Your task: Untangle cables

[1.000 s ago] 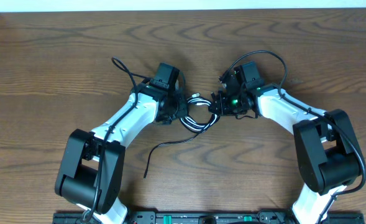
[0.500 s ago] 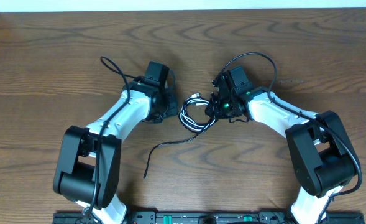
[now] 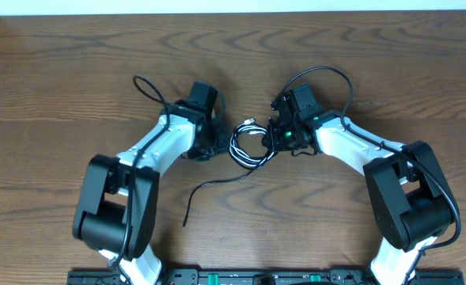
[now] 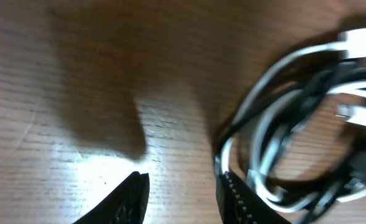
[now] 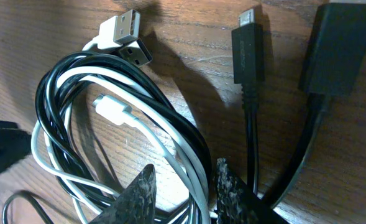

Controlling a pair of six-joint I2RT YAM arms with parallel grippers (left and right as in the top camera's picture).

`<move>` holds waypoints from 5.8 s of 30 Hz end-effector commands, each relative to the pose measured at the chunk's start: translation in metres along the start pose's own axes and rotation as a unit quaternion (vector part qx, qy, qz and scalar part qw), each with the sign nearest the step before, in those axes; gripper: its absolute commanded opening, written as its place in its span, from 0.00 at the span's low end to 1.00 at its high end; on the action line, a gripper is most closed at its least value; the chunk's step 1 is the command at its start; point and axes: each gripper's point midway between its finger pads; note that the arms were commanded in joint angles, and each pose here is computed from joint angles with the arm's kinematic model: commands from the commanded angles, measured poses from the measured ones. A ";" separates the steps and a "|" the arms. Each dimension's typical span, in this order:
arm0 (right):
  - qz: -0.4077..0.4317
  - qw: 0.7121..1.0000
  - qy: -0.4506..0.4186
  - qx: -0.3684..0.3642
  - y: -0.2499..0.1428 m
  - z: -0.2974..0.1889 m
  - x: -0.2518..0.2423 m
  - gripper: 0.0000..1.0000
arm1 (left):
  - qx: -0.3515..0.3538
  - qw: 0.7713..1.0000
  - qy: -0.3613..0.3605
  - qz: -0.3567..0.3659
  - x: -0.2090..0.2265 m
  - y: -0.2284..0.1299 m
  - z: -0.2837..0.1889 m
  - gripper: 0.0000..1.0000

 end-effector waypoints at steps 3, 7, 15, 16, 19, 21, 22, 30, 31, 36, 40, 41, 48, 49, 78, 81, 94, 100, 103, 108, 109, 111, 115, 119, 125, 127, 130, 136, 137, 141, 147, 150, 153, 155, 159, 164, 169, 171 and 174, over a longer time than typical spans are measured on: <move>0.002 1.000 -0.002 0.000 0.001 0.004 0.001 0.27 | 0.031 0.999 -0.010 0.007 -0.012 -0.016 0.025 0.39; 0.002 1.000 -0.002 0.000 0.001 0.004 0.001 0.27 | 0.019 0.999 -0.018 0.033 -0.029 -0.015 0.029 0.39; 0.002 1.000 -0.003 -0.001 0.001 0.004 0.000 0.28 | 0.010 1.000 0.011 0.013 -0.026 -0.015 0.032 0.26; 0.002 1.000 -0.008 -0.003 0.002 0.003 -0.002 0.29 | 0.007 1.000 0.018 0.012 -0.024 -0.013 0.034 0.27; 0.028 0.999 -0.028 -0.006 0.003 0.010 -0.012 0.31 | 0.019 1.000 0.024 -0.002 -0.020 -0.017 0.046 0.27; 0.048 0.998 -0.035 0.002 -0.001 0.018 -0.018 0.31 | 0.023 0.999 0.022 -0.010 -0.019 -0.018 0.050 0.27; 0.058 0.998 -0.036 0.008 -0.003 0.022 -0.021 0.30 | 0.022 0.999 0.020 -0.014 -0.020 -0.018 0.051 0.27; 0.071 0.997 -0.005 0.022 -0.002 0.026 -0.017 0.12 | 0.019 1.000 -0.005 0.006 -0.029 -0.015 0.046 0.08; 0.071 0.997 -0.005 0.022 -0.002 0.026 -0.017 0.11 | 0.012 1.000 -0.009 0.016 -0.032 -0.012 0.041 0.07; 0.079 0.997 0.005 0.024 0.001 0.023 -0.019 0.01 | -0.034 0.998 0.015 0.044 -0.027 0.001 0.005 0.07; 0.091 0.996 0.006 0.019 0.008 0.019 -0.026 0.01 | -0.066 0.994 0.068 0.058 -0.013 0.002 -0.031 0.07; 0.093 0.996 0.005 0.019 0.009 0.019 -0.027 0.01 | -0.070 0.993 0.075 0.058 -0.011 0.002 -0.037 0.07; 0.094 0.995 0.003 0.020 0.008 0.019 -0.028 0.01 | -0.114 0.988 0.083 0.069 -0.012 0.003 -0.077 0.07; 0.094 0.995 0.003 0.020 0.008 0.019 -0.028 0.01 | -0.120 0.987 0.081 0.070 -0.014 0.003 -0.082 0.08; -0.097 0.979 0.176 0.024 0.005 -0.048 0.053 0.01 | -0.108 0.977 -0.060 0.176 -0.064 0.008 -0.071 0.54; -0.094 0.975 0.201 0.032 0.004 -0.055 0.056 0.01 | -0.109 0.976 -0.059 0.181 -0.064 0.008 -0.071 0.54; -0.110 0.957 0.265 0.047 0.003 -0.072 0.062 0.01 | -0.136 0.965 -0.062 0.216 -0.070 0.019 -0.076 0.07; -0.098 0.953 0.282 0.045 0.010 -0.080 0.056 0.43 | -0.190 0.946 -0.067 0.254 -0.081 0.028 -0.107 0.07; -0.094 0.941 0.319 0.054 0.010 -0.093 0.058 0.52 | -0.241 0.932 -0.076 0.260 -0.089 0.038 -0.136 0.08; -0.124 0.913 0.384 0.066 0.004 -0.113 0.068 0.54 | -0.308 0.933 -0.061 0.174 -0.076 0.058 -0.172 0.07; -0.131 0.908 0.393 0.067 0.002 -0.115 0.069 0.54 | -0.319 0.933 -0.064 0.154 -0.074 0.061 -0.179 0.07; -0.133 0.906 0.395 0.067 0.002 -0.116 0.070 0.54 | -0.327 0.934 -0.080 0.116 -0.075 0.062 -0.186 0.07; -0.152 0.889 0.426 0.070 -0.002 -0.125 0.077 0.55 | -0.329 0.937 -0.103 0.059 -0.076 0.064 -0.189 0.07; -0.165 0.876 0.447 0.070 -0.003 -0.131 0.082 0.55 | -0.339 0.933 -0.122 0.022 -0.079 0.070 -0.195 0.07; -0.194 0.869 0.453 0.043 0.008 -0.135 0.088 0.56 | -0.339 0.921 -0.173 -0.084 -0.084 0.077 -0.202 0.08; -0.196 0.868 0.455 0.035 0.014 -0.137 0.092 0.56 | -0.332 0.917 -0.187 -0.120 -0.084 0.077 -0.202 0.07; -0.201 0.863 0.463 0.027 0.021 -0.142 0.104 0.56 | -0.322 0.908 -0.205 -0.172 -0.084 0.077 -0.202 0.07; -0.192 0.881 0.433 -0.003 0.031 -0.129 0.119 0.55 | -0.306 0.895 -0.235 -0.222 -0.088 0.077 -0.204 0.07; -0.192 0.882 0.431 -0.004 0.031 -0.128 0.120 0.55 | -0.307 0.895 -0.235 -0.222 -0.088 0.077 -0.205 0.07; -0.198 0.881 0.430 -0.002 0.027 -0.125 0.126 0.54 | -0.305 0.895 -0.243 -0.217 -0.091 0.077 -0.206 0.07; -0.182 0.882 0.435 0.031 0.011 -0.119 0.141 0.52 | -0.318 0.890 -0.244 -0.216 -0.091 0.081 -0.210 0.08; -0.142 0.889 0.433 0.049 0.012 -0.119 0.141 0.51 | -0.330 0.893 -0.233 -0.198 -0.089 0.084 -0.211 0.07; -0.123 0.890 0.436 0.053 0.015 -0.122 0.143 0.49 | -0.330 0.898 -0.231 -0.179 -0.091 0.082 -0.211 0.07; -0.117 0.889 0.440 0.049 0.018 -0.124 0.147 0.47 | -0.326 0.899 -0.236 -0.175 -0.093 0.081 -0.211 0.07; -0.092 0.893 0.439 0.028 0.030 -0.127 0.155 0.45 | -0.324 0.899 -0.238 -0.174 -0.094 0.081 -0.210 0.07; -0.057 0.903 0.425 0.013 0.033 -0.118 0.166 0.31 | -0.324 0.899 -0.238 -0.174 -0.094 0.081 -0.211 0.07; -0.062 0.903 0.425 0.014 0.029 -0.115 0.172 0.14 | -0.326 0.899 -0.237 -0.170 -0.095 0.081 -0.211 0.07; -0.060 0.903 0.424 0.017 0.029 -0.115 0.170 0.09 | -0.330 0.902 -0.231 -0.154 -0.095 0.081 -0.211 0.07; -0.054 0.903 0.425 0.031 0.027 -0.116 0.165 0.02 | -0.341 0.909 -0.215 -0.109 -0.095 0.081 -0.211 0.07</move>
Point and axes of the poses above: each gripper's point midway between its finger pads, its own z axis out along the fingers, its own x axis along the line the jaws close on, y = z × x, and after that the axes turned 15 degrees about z, right-handed
